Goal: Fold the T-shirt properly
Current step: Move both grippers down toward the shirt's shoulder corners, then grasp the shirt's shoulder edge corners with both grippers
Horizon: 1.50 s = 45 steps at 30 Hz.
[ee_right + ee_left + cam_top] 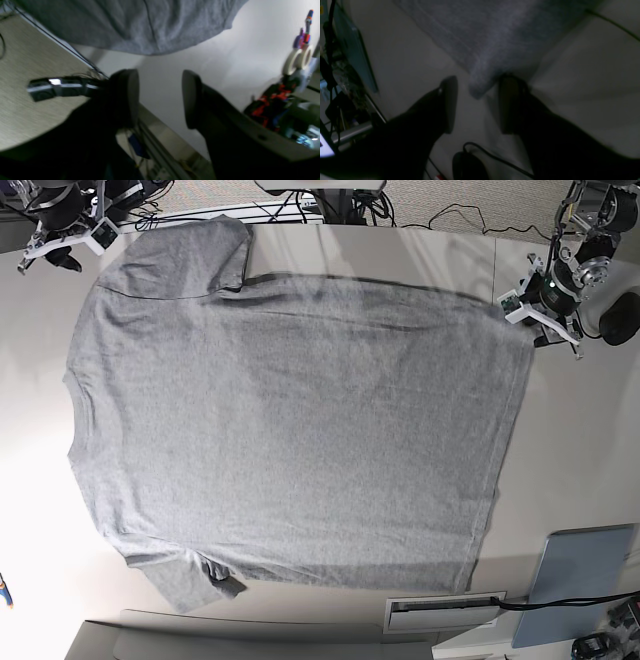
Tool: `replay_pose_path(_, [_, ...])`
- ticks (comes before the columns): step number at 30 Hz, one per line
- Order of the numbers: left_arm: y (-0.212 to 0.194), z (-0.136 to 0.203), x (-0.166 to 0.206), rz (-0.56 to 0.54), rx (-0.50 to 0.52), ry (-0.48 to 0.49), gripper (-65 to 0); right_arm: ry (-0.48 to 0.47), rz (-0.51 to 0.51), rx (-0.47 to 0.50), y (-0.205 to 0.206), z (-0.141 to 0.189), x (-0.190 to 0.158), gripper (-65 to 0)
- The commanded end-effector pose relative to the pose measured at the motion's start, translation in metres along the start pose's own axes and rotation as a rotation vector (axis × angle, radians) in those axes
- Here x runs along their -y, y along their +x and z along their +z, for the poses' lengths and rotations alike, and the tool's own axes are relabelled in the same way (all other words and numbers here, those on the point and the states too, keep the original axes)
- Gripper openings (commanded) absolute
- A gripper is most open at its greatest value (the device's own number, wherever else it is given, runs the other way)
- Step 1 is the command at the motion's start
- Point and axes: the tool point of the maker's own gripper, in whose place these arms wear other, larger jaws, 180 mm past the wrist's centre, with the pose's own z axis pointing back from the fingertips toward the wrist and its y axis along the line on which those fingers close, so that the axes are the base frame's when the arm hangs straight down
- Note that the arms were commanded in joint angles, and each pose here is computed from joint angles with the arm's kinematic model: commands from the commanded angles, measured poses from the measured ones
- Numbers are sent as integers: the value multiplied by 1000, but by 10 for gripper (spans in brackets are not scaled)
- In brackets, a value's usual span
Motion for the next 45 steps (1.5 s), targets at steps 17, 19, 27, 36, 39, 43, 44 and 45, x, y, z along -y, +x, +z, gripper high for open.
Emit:
replay_pose_path(17, [25, -3, 52, 57, 60, -166, -650, 53, 252, 74, 9, -2, 4, -371])
replay_pose_path(19, [27, -4, 53, 63, 64, -166, -650, 75, 277, 91, 9, -6, 2, -371])
replay_pose_path(27, [28, -4, 53, 65, 65, -166, -650, 153, 377, 75, 3, -34, -30, -372])
replay_pose_path(36, [28, -4, 53, 65, 65, -166, -650, 174, 357, 74, 7, -60, -41, -372])
replay_pose_path(39, [28, -4, 53, 65, 65, -166, -650, 176, 354, 75, 6, -62, -41, -372])
replay_pose_path(43, [28, -4, 53, 65, 65, -166, -650, 187, 343, 73, 2, -67, -43, -372])
replay_pose_path(44, [28, -4, 53, 65, 65, -166, -650, 191, 341, 70, 1, -69, -44, -372])
replay_pose_path(45, [28, -4, 53, 65, 65, -166, -650, 193, 339, 70, 1, -71, -45, -372])
